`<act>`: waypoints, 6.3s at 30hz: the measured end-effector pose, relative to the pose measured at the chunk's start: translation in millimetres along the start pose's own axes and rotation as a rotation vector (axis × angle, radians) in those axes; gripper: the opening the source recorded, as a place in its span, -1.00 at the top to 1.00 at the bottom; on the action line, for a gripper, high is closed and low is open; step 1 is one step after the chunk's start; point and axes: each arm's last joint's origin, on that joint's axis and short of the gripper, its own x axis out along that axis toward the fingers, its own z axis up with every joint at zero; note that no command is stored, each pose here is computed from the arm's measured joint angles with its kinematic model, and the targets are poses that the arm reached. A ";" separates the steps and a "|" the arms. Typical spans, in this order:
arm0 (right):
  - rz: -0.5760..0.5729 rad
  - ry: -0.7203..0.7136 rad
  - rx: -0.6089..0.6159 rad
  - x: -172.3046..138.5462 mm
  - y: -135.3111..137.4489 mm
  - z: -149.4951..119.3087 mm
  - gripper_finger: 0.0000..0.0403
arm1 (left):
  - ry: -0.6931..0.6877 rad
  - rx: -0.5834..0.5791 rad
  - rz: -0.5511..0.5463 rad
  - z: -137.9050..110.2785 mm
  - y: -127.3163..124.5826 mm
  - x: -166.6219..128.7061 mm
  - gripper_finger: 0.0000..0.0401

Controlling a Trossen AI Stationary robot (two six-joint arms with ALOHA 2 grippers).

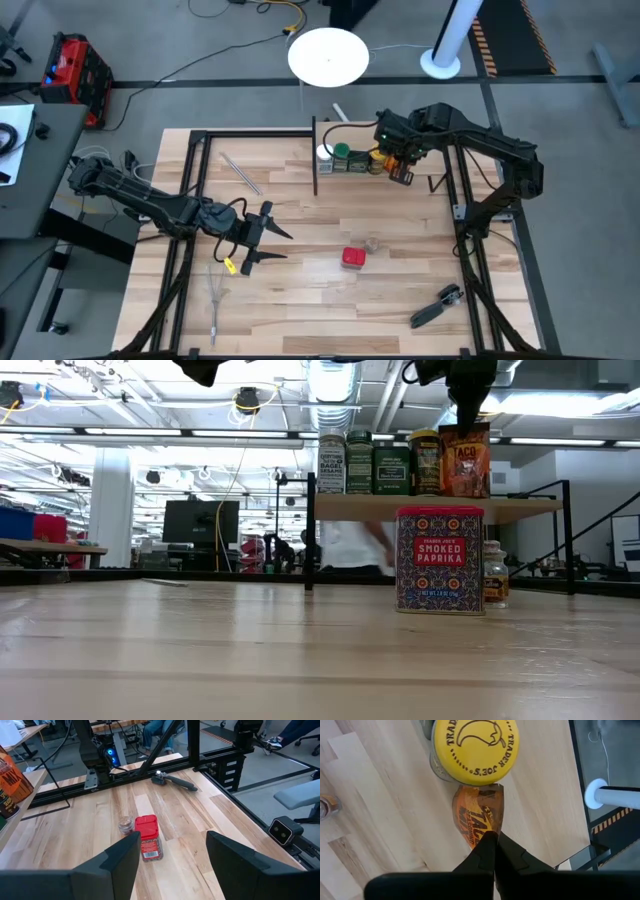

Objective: Shelf spices
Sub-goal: Put the brown seasoning pack on the shelf, then put the red seasoning can on the shelf

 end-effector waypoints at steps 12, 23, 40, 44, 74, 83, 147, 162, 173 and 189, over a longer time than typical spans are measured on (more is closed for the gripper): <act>0.002 -0.001 -0.002 0.0 0.1 0.1 0.82 | 0.001 0.000 0.000 -0.1 0.0 0.0 -0.09; 0.002 -0.001 0.016 0.0 0.1 0.1 0.67 | 0.001 0.000 0.000 -0.1 0.0 0.0 -0.09; 0.003 -0.001 0.034 -0.2 -0.1 0.1 0.32 | 0.001 0.000 0.000 -0.1 0.0 0.0 -0.09; 0.003 -0.036 0.046 -8.8 -3.0 1.1 0.22 | 0.001 0.000 0.000 -0.1 0.0 0.0 -0.09; 0.363 -0.566 0.073 -156.1 59.8 -80.1 0.23 | 0.020 -0.055 -0.002 -2.0 -0.3 0.0 -0.09; 0.302 -0.517 0.072 -131.7 127.5 -122.3 0.28 | 0.028 -0.059 -0.003 -2.7 -0.4 0.0 -0.09; 0.251 -0.393 0.465 80.5 291.8 -117.0 0.47 | -0.004 -0.083 0.041 -141.6 6.4 190.1 -0.09; 0.262 -0.379 0.428 115.9 277.2 -99.0 0.47 | 0.010 -0.101 0.060 -144.1 11.2 205.5 -0.09; 0.268 -0.392 0.424 118.0 276.0 -95.5 0.47 | 0.001 -0.163 0.041 -145.7 26.3 205.3 -0.10; 0.275 -0.382 0.348 116.6 278.8 -98.8 0.47 | 0.021 -0.137 -0.133 -148.6 26.3 204.6 -0.28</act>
